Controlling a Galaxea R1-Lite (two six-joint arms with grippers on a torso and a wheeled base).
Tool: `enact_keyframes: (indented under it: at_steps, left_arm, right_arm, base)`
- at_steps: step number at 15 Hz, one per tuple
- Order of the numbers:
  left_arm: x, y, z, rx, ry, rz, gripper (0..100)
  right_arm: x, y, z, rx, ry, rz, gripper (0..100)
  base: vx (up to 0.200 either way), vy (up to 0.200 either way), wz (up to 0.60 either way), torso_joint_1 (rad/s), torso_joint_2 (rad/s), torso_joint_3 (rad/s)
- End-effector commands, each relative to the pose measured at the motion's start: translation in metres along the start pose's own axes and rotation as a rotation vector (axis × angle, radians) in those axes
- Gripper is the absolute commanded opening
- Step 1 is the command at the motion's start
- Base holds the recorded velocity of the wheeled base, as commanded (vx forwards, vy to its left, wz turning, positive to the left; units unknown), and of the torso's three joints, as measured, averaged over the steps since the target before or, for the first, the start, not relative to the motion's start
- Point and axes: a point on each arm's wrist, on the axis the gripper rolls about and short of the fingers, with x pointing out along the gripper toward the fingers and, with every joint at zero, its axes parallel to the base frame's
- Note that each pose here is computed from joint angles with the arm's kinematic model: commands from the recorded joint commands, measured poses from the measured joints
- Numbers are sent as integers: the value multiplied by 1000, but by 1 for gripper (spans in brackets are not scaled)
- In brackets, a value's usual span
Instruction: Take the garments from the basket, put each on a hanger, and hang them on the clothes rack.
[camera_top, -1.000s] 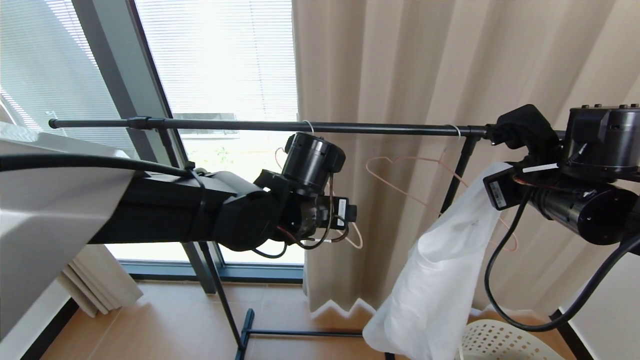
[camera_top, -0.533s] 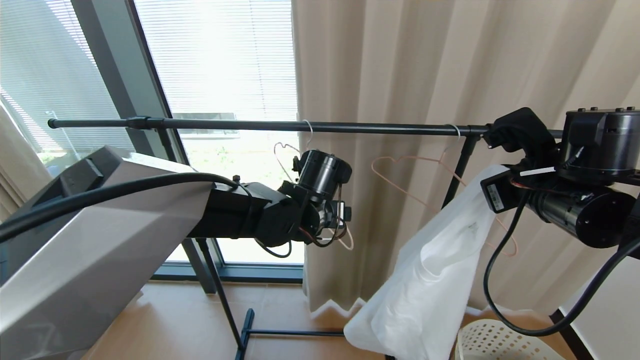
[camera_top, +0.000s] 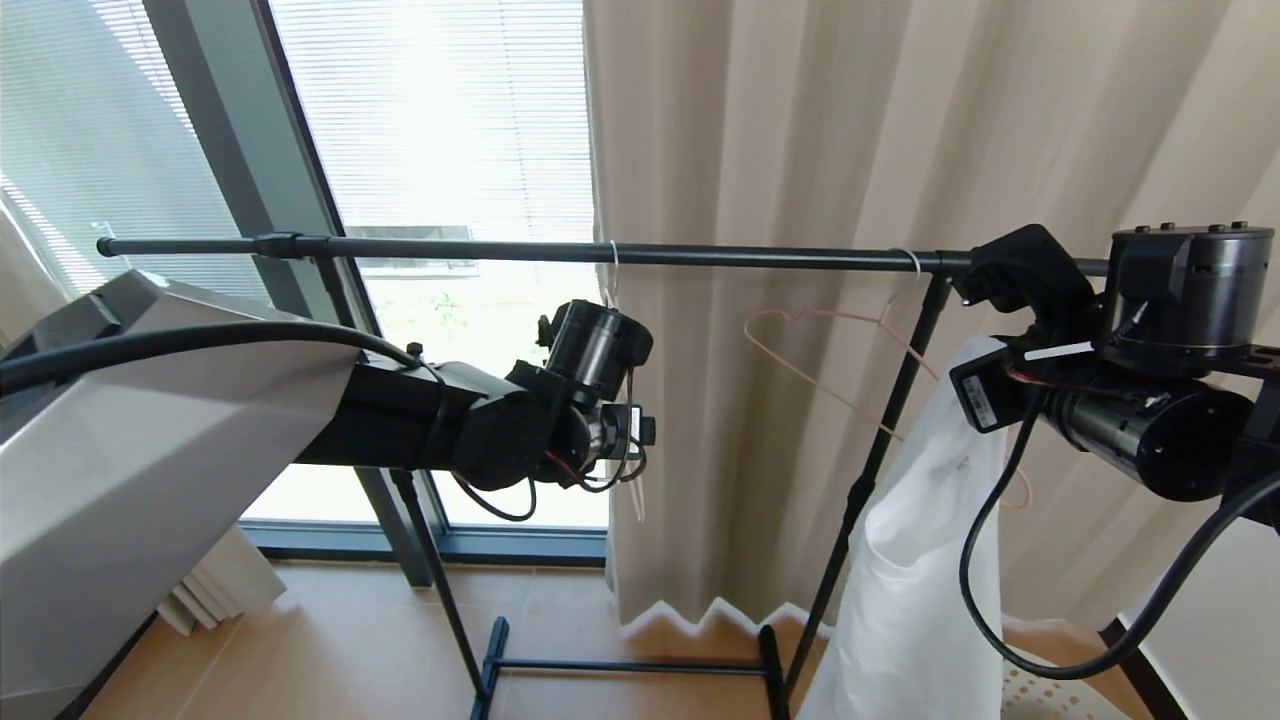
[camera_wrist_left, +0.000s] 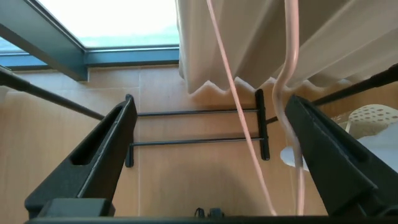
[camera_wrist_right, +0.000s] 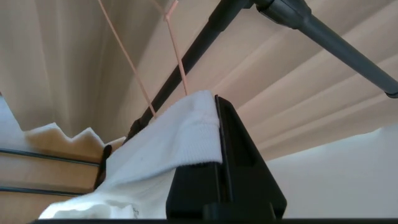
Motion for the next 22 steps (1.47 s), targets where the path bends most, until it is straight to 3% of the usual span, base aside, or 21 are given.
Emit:
enact_keyframes:
  at_steps: [1,7,13,19,20,22]
  left_arm:
    - [-7,2,6,-5,-18,-4,100]
    - [6,-4,14,11,-49,-9,100]
    - [39,-20,15,34,-66,-14,100]
    - [45,-21,13,50,-63,-11,100]
    - [44,-20,13,49,-63,-10,0]
    - [43,-20,13,49,-62,-9,0]
  right_arm:
    - [0,0,0,-1,0,1,0]
    - [0,0,0,-1,-1,3,0]
    - [0,0,0,-1,-1,3,0]
    - [-2,4,0,-7,-3,14,0]
    - [-2,5,0,-7,-4,17,0]
    - [-2,5,0,-9,-4,18,0]
  base:
    - [0,0,0,0,0,0]
    - [0,0,0,0,0,0]
    - [0,0,0,0,0,0]
    - [0,0,0,0,0,0]
    - [0,0,0,0,0,0]
    - [0,0,0,0,0,0]
